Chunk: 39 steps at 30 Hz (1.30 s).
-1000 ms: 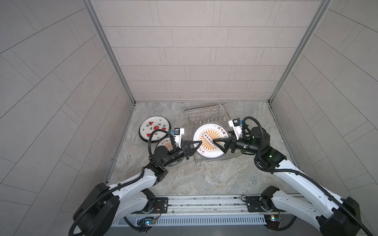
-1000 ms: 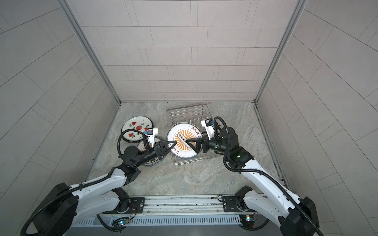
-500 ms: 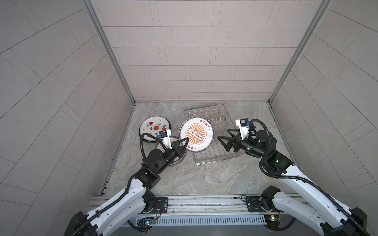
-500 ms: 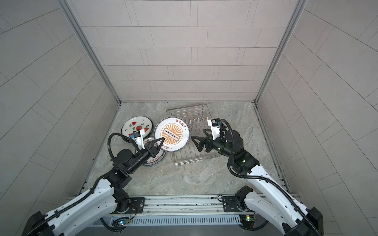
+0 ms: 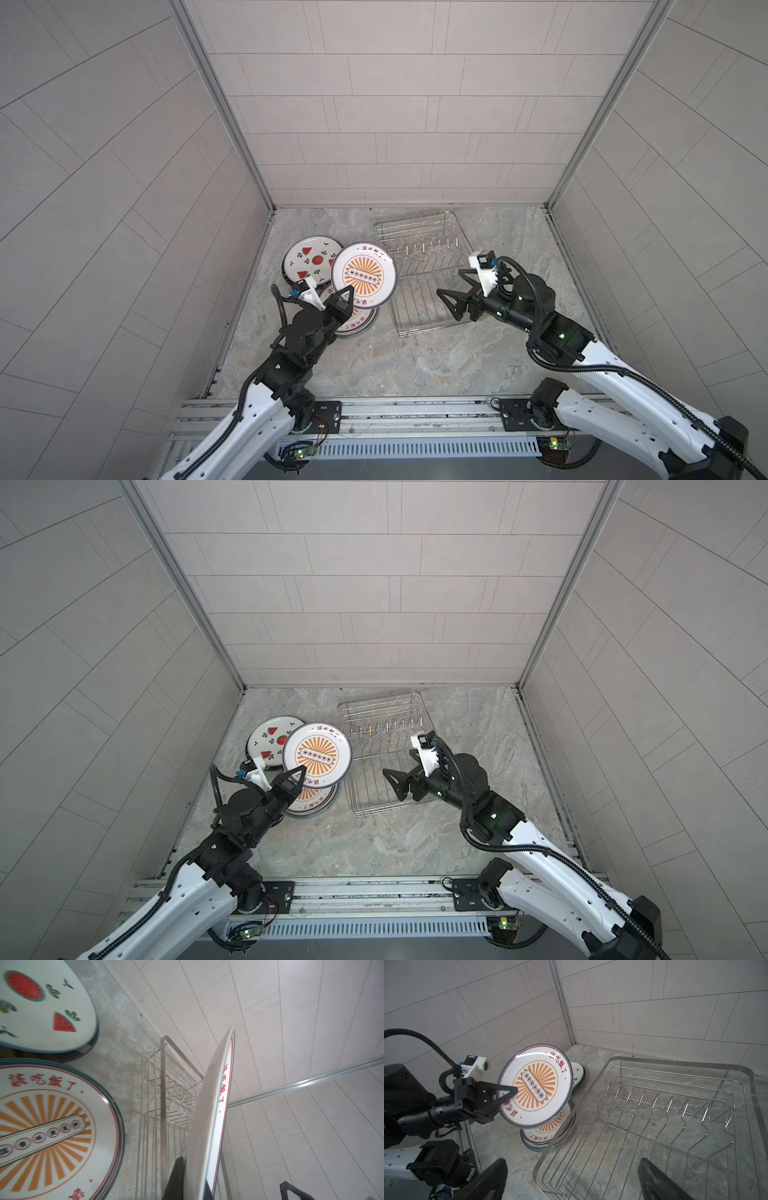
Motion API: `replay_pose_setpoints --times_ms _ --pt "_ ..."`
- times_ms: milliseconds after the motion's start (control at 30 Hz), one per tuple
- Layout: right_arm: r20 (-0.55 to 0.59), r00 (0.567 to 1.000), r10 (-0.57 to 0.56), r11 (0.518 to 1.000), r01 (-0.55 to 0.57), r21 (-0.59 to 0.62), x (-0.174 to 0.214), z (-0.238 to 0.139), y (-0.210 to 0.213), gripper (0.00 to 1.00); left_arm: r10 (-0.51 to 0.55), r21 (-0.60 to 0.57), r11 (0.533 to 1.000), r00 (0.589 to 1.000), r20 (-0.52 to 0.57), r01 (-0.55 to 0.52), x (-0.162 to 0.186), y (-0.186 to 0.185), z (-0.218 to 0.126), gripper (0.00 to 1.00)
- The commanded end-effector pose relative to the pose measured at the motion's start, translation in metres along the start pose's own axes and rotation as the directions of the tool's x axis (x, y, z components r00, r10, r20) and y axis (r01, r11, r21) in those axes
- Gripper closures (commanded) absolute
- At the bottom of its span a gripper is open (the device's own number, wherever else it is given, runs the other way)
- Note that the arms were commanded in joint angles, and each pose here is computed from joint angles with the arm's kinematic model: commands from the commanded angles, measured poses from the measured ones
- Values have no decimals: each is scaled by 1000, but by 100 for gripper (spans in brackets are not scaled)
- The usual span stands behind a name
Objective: Unload the plates from the dish rack
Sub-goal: 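Open the right gripper and carry the plate toward the stack with the left gripper, then lower the plate onto the stack with the left gripper while the right returns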
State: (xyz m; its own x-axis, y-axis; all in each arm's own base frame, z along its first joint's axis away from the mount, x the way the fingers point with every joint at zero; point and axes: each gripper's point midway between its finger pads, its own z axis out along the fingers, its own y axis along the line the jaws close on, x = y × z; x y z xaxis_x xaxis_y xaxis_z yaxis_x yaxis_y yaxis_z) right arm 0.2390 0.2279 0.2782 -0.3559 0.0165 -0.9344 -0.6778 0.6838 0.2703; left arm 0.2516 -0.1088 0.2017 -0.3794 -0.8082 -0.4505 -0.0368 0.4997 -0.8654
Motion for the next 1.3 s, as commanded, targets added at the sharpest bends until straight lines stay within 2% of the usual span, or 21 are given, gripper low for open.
replay_pose_setpoints --times_ms 0,200,300,533,733,1000,1267 --pt "-14 996 -84 996 85 38 -4 4 2 0 -106 -119 986 989 104 118 -20 21 -14 100" --pt "-110 980 -168 983 158 -95 13 25 38 0 -156 -167 968 970 188 188 -28 44 -26 100" --pt "-158 965 -210 975 195 -107 17 36 48 0 -180 -224 947 959 219 229 -28 60 -29 100" --pt "-235 937 -258 965 238 -109 31 56 57 0 -195 -290 923 957 213 252 -22 71 -23 100" --pt "-255 927 -275 961 260 -91 35 60 55 0 -207 -362 892 957 203 270 -12 87 -15 100" --pt "-249 927 -279 960 266 -85 34 56 54 0 -220 -369 886 955 201 281 -7 97 -5 98" --pt "-254 925 -284 959 272 -82 35 58 54 0 -263 -405 866 956 134 295 9 106 4 96"
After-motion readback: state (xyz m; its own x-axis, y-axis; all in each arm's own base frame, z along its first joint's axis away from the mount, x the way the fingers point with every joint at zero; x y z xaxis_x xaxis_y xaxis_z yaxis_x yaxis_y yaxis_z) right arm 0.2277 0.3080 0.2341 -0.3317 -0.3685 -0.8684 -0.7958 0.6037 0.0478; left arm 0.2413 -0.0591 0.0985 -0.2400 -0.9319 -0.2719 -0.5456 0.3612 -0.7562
